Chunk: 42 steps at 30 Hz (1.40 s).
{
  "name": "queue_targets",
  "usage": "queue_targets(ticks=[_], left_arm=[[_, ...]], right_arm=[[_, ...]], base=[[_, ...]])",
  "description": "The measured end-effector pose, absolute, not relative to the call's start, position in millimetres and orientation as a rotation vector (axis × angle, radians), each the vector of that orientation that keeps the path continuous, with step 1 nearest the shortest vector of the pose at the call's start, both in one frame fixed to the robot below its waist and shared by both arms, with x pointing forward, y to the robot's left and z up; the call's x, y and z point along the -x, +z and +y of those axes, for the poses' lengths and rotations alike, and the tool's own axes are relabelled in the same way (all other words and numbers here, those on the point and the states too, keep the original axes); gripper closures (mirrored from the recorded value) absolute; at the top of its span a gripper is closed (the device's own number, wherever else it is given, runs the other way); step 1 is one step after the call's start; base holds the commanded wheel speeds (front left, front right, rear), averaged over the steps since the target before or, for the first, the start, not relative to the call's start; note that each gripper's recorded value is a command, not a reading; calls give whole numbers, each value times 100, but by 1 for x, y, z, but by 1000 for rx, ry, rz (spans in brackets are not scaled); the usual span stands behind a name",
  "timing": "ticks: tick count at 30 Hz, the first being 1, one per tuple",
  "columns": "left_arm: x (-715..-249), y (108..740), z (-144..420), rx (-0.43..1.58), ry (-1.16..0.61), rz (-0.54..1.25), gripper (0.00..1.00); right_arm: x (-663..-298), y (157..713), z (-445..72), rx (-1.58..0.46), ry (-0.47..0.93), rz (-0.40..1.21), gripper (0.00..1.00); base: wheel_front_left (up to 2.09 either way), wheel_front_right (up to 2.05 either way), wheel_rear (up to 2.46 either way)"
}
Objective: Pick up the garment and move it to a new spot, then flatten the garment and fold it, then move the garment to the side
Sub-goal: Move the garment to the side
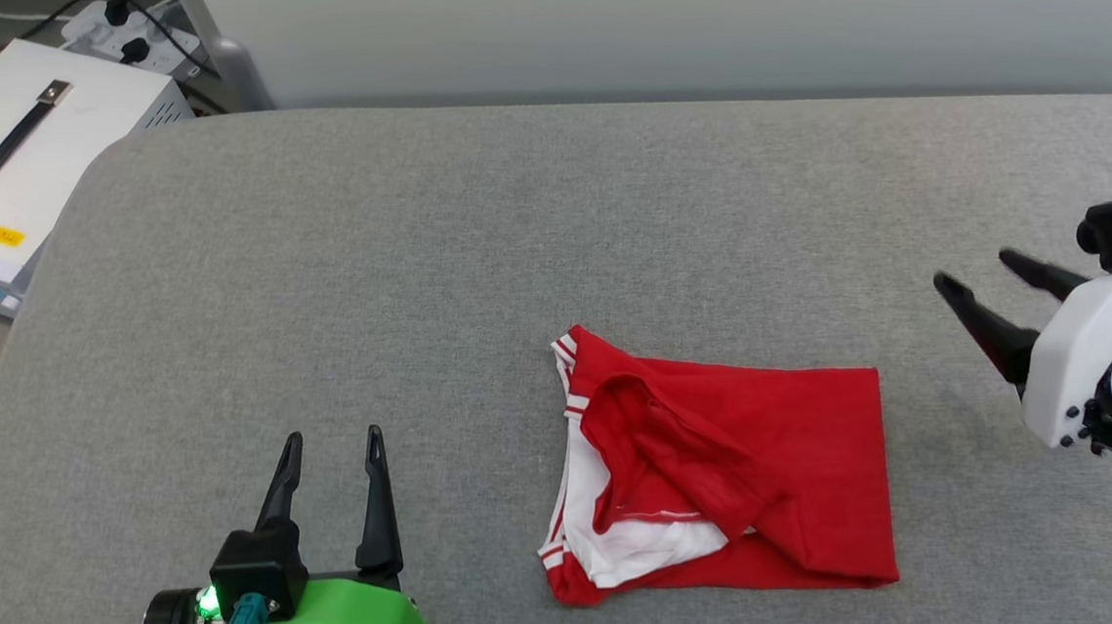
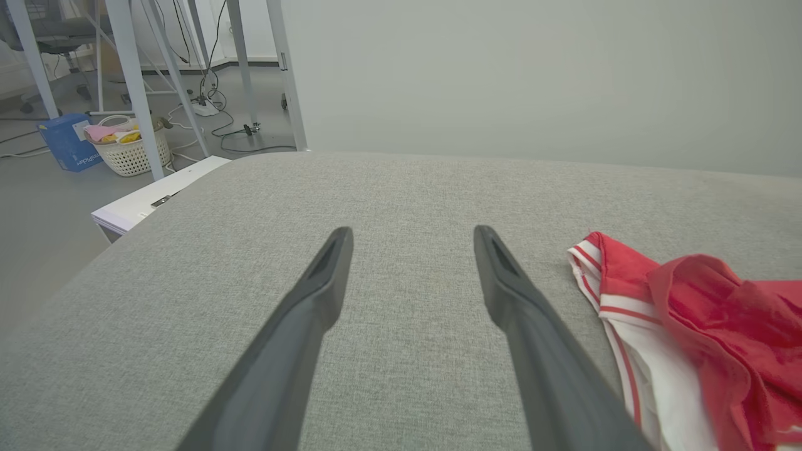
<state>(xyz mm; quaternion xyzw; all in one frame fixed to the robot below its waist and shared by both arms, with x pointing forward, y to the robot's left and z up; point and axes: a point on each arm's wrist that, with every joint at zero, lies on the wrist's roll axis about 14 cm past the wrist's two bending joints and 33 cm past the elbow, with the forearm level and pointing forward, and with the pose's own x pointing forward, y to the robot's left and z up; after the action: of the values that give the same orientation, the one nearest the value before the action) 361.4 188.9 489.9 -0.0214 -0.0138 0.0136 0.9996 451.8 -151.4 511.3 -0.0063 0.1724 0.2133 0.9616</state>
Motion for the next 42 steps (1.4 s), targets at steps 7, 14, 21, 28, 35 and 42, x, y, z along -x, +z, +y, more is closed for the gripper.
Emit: queue_targets(ticks=[7,14,21,28,35,42], left_arm=[[-365,485,192,49,38,-12,0],[-371,481,194,50,48,0,0],[-381,470,199,52,66,32,0],[-378,472,209,48,101,26,0],[-376,476,201,62,73,14,0],[-388,484,175,76,-8,-15,0]], right_arm=[[-428,458,-140,-105,523,718,0],[-389,409,-125,-152,617,999,0],[-377,375,-87,-212,705,1090,0],[-392,392,-70,-164,742,915,100],[-410,441,-86,-37,744,713,100],[-408,482,-124,114,703,618,100]], base=[[0,0,0],[0,0,0],[0,0,0],[0,0,0],[0,0,0],[0,0,0]])
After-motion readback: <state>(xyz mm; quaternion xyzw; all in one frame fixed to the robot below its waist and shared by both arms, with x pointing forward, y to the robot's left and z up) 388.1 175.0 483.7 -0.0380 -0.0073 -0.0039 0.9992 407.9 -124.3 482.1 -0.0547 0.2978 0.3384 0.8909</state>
